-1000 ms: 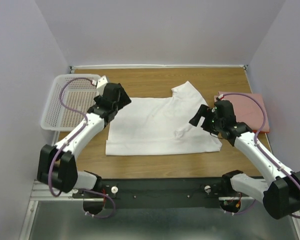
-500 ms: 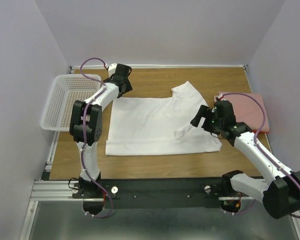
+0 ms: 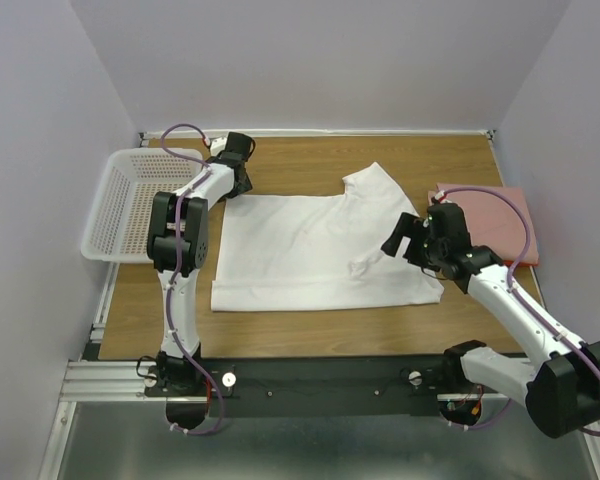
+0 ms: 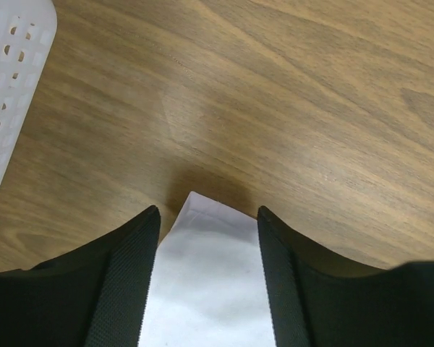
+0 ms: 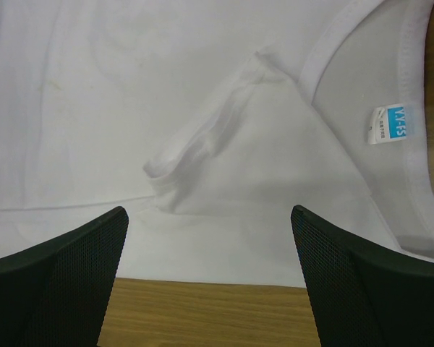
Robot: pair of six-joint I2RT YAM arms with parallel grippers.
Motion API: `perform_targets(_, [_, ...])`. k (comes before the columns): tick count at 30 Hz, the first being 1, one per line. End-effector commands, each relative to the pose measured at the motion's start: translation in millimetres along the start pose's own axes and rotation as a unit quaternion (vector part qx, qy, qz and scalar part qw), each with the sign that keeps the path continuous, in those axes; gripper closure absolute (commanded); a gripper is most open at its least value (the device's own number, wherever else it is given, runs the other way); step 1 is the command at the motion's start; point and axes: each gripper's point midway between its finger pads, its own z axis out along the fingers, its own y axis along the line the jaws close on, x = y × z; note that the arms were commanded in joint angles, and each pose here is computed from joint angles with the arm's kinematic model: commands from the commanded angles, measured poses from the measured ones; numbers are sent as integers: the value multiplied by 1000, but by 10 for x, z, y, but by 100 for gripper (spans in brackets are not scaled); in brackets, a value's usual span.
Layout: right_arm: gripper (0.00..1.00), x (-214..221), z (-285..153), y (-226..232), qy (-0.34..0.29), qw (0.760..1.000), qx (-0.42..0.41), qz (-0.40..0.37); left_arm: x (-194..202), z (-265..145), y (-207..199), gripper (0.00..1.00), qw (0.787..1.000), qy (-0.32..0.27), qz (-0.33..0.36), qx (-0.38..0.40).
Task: Fold and stack the t-shirts
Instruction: Fold the tshirt
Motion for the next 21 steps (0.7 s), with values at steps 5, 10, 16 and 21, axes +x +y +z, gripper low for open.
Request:
perform_targets(5, [0, 34, -23, -88, -4, 1000, 15, -7, 108, 154, 86, 54, 1000, 17, 2, -24])
perform_targets(10, [0, 12, -25, -97, -8, 1000, 19, -7, 193, 181, 148, 68, 999, 26, 3, -34])
perform_targets(16, [0, -226, 20, -36, -27, 999, 34, -7, 241, 176, 145, 94, 999, 31, 7, -27])
perform_targets(21, [0, -784, 139, 94, -75, 995, 70, 2, 220, 122, 77, 100, 1000, 28, 12, 1])
